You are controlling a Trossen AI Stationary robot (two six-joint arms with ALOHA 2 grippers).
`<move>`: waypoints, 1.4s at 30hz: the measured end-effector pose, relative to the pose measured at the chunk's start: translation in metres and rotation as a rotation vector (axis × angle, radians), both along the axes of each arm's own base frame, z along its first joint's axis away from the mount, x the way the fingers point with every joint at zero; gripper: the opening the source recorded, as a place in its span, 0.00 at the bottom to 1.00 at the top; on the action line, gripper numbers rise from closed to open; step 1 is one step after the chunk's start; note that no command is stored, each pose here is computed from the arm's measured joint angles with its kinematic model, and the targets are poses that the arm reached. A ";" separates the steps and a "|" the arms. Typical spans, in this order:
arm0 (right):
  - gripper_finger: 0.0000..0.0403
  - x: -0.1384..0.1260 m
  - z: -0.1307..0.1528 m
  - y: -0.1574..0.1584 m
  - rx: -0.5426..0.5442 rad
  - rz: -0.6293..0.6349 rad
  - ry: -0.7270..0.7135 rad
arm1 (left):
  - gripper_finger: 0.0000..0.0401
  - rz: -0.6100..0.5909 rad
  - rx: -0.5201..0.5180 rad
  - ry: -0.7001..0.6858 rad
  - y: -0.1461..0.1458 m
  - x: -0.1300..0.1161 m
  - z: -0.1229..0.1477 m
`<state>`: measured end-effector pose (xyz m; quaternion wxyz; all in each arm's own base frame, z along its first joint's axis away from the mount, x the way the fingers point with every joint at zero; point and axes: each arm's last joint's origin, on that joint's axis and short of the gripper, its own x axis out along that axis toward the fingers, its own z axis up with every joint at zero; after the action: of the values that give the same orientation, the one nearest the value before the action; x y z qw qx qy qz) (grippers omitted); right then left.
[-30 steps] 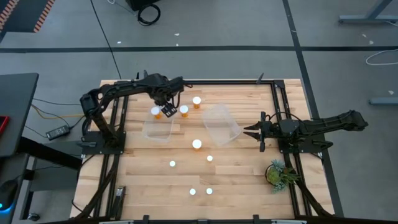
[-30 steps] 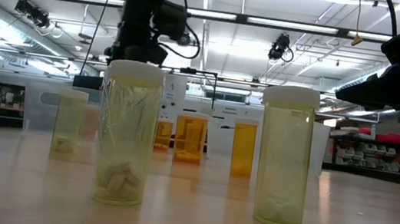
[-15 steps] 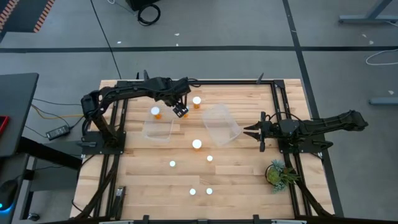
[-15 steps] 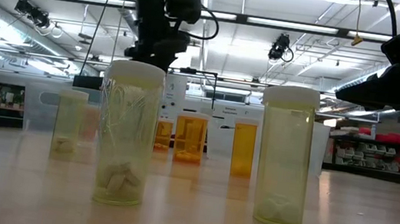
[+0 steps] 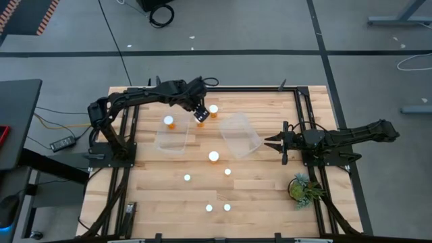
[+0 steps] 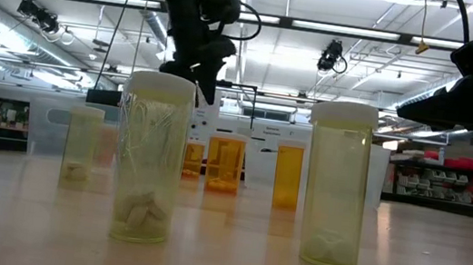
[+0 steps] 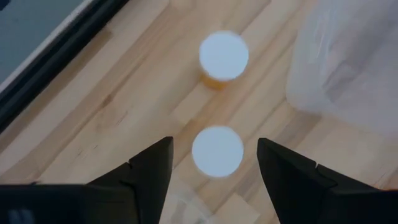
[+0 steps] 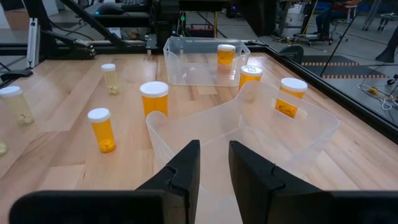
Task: Pick and place medicine bottles into bin by pill shape (circle, oval)
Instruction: Put the large orange pill bottle into the left transparent bin
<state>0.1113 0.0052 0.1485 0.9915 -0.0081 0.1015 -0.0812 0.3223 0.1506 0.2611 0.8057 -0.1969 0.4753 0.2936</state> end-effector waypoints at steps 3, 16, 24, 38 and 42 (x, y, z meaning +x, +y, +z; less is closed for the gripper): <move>0.23 0.000 0.000 0.000 0.000 0.000 0.000 | 0.63 -0.013 0.001 -0.056 0.001 0.004 0.002; 0.23 0.000 0.000 0.000 0.000 0.000 0.000 | 0.72 -0.068 0.033 -0.101 0.002 0.013 0.001; 0.23 0.000 0.000 0.000 0.000 0.000 0.001 | 0.81 -0.136 -0.002 0.040 0.000 0.023 -0.032; 0.23 0.001 -0.001 0.000 -0.001 0.000 0.010 | 0.95 -0.195 -0.050 0.211 0.000 0.028 -0.071; 0.23 0.001 -0.001 0.000 -0.001 0.000 0.011 | 0.93 -0.204 -0.048 0.221 0.000 0.028 -0.073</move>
<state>0.1119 0.0053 0.1475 0.9909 -0.0092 0.1068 -0.0812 0.3502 0.1506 0.1882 0.7691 -0.1332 0.5855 0.2189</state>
